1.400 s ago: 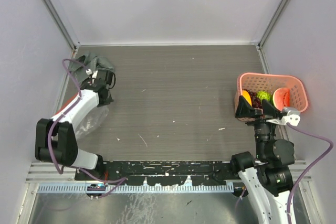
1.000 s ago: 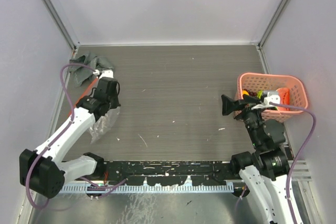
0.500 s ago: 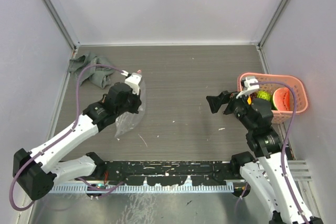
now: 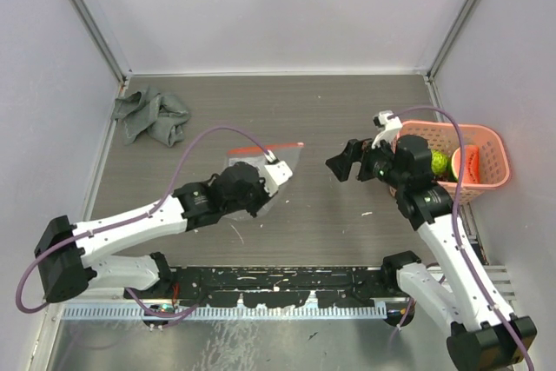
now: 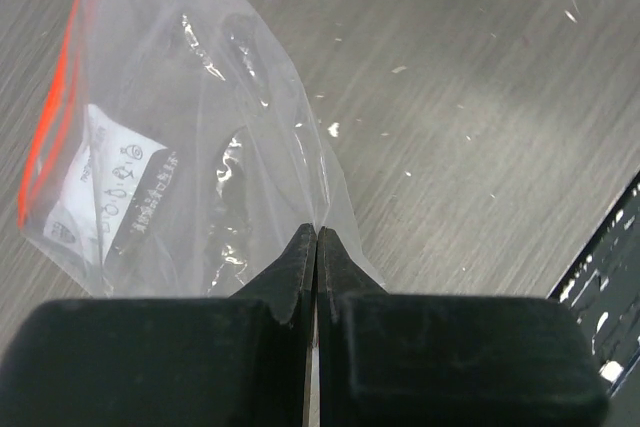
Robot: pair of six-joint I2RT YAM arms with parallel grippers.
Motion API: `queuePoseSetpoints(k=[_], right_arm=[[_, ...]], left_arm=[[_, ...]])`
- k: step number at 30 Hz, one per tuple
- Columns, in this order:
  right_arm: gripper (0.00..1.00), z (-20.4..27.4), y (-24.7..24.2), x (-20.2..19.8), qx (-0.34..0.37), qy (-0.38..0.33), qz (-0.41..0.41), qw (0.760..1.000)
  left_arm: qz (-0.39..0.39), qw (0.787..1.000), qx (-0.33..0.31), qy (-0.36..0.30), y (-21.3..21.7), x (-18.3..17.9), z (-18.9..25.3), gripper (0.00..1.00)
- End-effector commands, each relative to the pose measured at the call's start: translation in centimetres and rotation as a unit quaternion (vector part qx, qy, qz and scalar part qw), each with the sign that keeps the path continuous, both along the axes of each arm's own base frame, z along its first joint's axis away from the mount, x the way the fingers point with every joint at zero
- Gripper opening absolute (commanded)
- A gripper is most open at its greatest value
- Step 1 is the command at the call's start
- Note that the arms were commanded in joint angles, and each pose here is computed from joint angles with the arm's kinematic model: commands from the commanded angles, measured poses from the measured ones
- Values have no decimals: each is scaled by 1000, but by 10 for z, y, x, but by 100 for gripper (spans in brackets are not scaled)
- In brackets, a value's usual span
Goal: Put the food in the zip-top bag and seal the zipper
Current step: Place the zipper food storage bag at the center of the board.
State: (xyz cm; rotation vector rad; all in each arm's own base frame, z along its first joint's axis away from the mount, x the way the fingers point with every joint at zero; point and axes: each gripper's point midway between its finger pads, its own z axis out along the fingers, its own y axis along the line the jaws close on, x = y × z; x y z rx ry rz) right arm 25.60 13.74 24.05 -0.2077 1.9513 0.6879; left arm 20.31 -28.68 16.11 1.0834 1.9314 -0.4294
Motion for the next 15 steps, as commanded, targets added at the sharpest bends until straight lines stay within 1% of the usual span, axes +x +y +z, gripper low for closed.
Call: queuePoseSetpoints(k=[1, 7, 8, 13, 15], right_arm=[[100, 7, 22, 5, 28, -5, 56, 998], [98, -26, 35, 21, 29, 43, 81, 995], [97, -32, 37, 24, 27, 52, 83, 995], [96, -61, 41, 41, 13, 96, 83, 992], [96, -74, 45, 46, 12, 110, 89, 990]], left_arm=[[-66, 996, 11, -55, -24, -8, 6, 0], [-112, 990, 53, -65, -33, -26, -19, 0], [-118, 988, 72, -61, -35, -29, -31, 0], [-132, 984, 99, -66, -40, -36, -48, 0], [-132, 984, 104, -61, -41, -37, -53, 3]])
